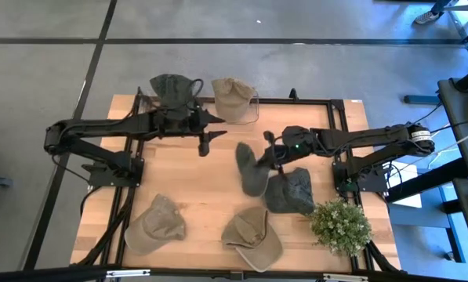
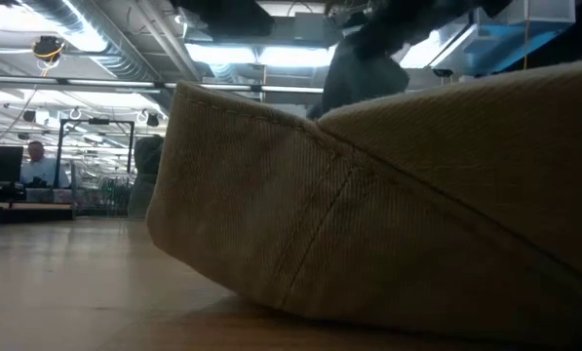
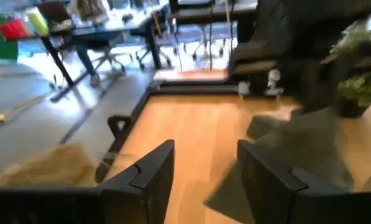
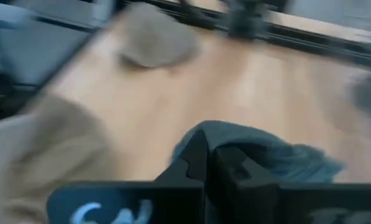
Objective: Pick & Place hat
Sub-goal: Put the left blue cap into the left transparent bin
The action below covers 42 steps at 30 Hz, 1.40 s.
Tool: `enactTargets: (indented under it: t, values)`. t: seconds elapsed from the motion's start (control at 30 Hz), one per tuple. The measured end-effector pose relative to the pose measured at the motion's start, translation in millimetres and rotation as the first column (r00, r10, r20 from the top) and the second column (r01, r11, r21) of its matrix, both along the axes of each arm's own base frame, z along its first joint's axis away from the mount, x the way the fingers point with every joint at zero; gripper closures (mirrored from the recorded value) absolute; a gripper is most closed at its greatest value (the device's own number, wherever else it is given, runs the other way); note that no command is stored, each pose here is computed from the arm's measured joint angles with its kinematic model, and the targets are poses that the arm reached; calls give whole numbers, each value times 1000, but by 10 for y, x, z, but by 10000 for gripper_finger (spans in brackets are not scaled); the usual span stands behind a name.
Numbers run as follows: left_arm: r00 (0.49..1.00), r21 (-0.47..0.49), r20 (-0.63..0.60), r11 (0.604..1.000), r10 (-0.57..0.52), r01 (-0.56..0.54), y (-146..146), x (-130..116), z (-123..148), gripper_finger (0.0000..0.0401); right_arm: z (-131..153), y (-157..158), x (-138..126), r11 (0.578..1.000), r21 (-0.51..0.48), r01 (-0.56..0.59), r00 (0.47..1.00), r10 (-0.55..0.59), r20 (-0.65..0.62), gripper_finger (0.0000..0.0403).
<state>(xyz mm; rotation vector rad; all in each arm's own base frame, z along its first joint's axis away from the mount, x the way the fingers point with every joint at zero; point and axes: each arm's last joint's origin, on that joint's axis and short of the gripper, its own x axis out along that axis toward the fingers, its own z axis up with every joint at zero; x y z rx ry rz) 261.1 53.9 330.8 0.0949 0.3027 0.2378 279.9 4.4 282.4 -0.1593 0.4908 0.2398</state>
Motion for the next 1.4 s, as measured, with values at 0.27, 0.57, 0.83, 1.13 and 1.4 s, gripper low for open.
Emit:
enactTargets:
  t: [0.27, 0.57, 0.83, 1.13, 1.4]
  values:
    - [982, -103, -72, 981, -172, 164, 87, 313, -343, 232, 160, 194, -5, 961, 112, -251, 968, 249, 32, 396]
    - [926, -226, -23, 905, -376, 362, 81, 696, -647, 233, 178, 288, -12, 951, 135, -278, 960, 277, 32, 399]
    - [837, -252, 49, 804, -545, 538, -5, 912, -749, 236, 114, 304, 68, 948, 132, -291, 957, 289, 34, 399]
    - [803, -273, 66, 763, -593, 586, -60, 970, -785, 236, -17, 319, 142, 936, 169, -308, 949, 315, -19, 398]
    - [780, -264, 65, 744, -622, 614, -180, 984, -785, 237, -17, 304, 144, 937, 154, -313, 948, 318, -14, 398]
